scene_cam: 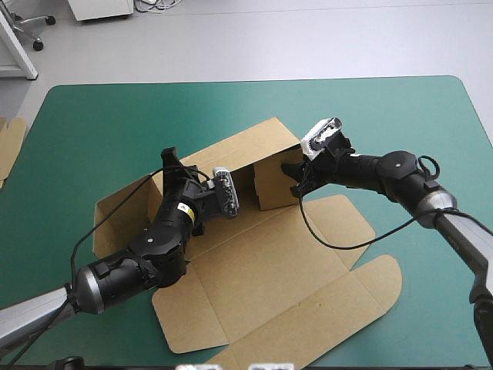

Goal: Fold the box

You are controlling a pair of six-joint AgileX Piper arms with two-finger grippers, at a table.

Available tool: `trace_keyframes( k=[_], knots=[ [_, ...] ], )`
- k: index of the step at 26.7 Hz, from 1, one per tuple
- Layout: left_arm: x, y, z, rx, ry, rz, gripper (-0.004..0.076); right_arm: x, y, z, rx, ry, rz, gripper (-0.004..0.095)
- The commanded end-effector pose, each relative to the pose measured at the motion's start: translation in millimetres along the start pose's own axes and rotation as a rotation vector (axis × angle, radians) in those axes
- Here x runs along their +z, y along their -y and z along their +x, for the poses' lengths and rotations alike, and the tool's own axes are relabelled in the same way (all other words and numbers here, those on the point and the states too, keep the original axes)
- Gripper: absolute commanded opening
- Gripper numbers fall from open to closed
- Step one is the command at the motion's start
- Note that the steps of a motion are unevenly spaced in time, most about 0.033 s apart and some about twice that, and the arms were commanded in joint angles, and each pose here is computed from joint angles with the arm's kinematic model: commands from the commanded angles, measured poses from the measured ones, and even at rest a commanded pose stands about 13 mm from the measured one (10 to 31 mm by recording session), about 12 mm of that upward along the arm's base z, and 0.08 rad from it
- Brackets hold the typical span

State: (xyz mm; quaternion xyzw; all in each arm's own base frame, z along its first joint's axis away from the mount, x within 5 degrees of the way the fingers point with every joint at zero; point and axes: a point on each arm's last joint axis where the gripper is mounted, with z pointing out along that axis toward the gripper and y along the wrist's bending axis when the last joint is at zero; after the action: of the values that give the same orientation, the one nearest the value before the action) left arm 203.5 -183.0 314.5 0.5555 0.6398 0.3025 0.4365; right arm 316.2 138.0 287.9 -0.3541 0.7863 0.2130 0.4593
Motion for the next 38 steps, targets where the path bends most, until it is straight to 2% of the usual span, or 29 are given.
trace_keyframes(
  k=[1,11,17,25,35,37,38],
  knots=[
    [-9,-8,-6,-0.068,0.071,0.007,-0.0014,-3,-4,-15,-0.019,0.062,0.018,0.0466],
    [-9,-8,-7,-0.068,0.081,0.009,-0.0014,0,-4,-19,-0.015,0.099,0.055,0.0465],
    [-9,-8,-7,-0.068,0.08,0.009,-0.0014,7,-12,-23,-0.053,0.105,0.135,0.0461],
    [-9,-8,-7,-0.068,0.079,0.008,-0.0014,16,-16,-23,0.034,0.122,0.146,0.0441],
    [-9,-8,-7,-0.068,0.079,0.008,-0.0014,16,-17,-24,0.06,0.13,0.14,0.0347],
    [-9,-8,-7,-0.068,0.079,0.008,-0.0014,16,-17,-24,0.07,0.133,0.14,0.0279],
    [-9,-8,-7,-0.068,0.079,0.008,-0.0014,16,-17,-24,0.072,0.134,0.14,0.0214]
  ],
)
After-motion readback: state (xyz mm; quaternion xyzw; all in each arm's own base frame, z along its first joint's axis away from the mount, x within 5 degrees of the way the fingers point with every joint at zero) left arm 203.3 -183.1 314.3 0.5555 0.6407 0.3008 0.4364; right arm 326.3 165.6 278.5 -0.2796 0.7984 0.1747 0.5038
